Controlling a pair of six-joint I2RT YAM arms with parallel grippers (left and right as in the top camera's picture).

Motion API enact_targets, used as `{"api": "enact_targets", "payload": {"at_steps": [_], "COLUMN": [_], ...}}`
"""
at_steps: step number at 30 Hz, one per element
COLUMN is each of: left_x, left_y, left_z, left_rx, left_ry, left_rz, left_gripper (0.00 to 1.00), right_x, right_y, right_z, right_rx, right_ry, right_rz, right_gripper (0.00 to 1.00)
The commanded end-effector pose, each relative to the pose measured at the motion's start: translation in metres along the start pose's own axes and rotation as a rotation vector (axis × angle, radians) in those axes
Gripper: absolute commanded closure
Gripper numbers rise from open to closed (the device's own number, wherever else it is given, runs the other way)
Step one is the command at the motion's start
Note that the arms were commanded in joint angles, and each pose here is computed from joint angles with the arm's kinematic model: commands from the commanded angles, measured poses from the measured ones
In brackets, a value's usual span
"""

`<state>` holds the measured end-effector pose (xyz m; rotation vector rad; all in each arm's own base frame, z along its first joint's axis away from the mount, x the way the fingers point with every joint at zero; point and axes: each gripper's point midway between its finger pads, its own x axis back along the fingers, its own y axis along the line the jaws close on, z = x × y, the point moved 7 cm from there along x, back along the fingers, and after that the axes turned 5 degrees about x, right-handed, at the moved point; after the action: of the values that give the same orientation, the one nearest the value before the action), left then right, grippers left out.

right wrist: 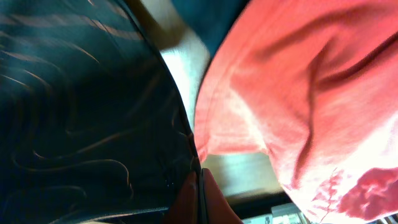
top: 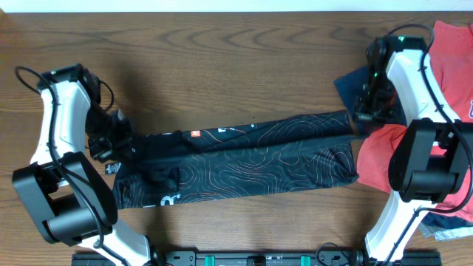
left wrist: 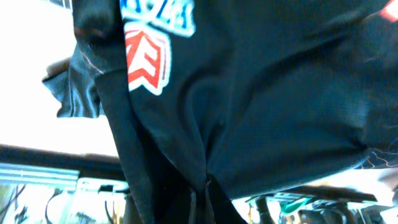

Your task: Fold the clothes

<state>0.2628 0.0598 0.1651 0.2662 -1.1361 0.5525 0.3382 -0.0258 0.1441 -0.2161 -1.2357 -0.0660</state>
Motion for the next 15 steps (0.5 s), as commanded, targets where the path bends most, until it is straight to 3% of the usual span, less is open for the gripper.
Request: {"api": "enact_targets", "payload": {"at_steps": [1, 5, 6, 10, 15], "left_x": [-0.011, -0.019, -0.019, -0.018, -0.014], "left_y": [0.012, 0.017, 0.017, 0.018, 0.018], "left_z": [0.006, 0.008, 0.009, 0.01, 0.009], "left_rx": [0.023, 0.039, 0.039, 0.041, 0.038], "left_ry": [0.037, 0.058, 0.061, 0.068, 0.043], "left_rz": [-0.077, -0.114, -0.116, -0.121, -0.126], "left_gripper": [0.94, 0.94, 0.83, 0.62, 0.61], "right_x": [-0.016, -0.028, -0.03, -0.032, -0.032], "right_y": [-0.001, -0.007, -0.008, -0.01, -0.019], "right_z": [0.007, 0.011, 0.011, 0.013, 0.012], "right_rx": [0.026, 0.02, 0.018, 0.021, -0.001], "right_ry": [0.064, 0.095, 0.098, 0.108, 0.107], "right_rz": [0.031, 0.057, 0.059, 0.072, 0.074], "right_gripper": [0.99, 0.99, 0.99, 0.94, 0.91]}}
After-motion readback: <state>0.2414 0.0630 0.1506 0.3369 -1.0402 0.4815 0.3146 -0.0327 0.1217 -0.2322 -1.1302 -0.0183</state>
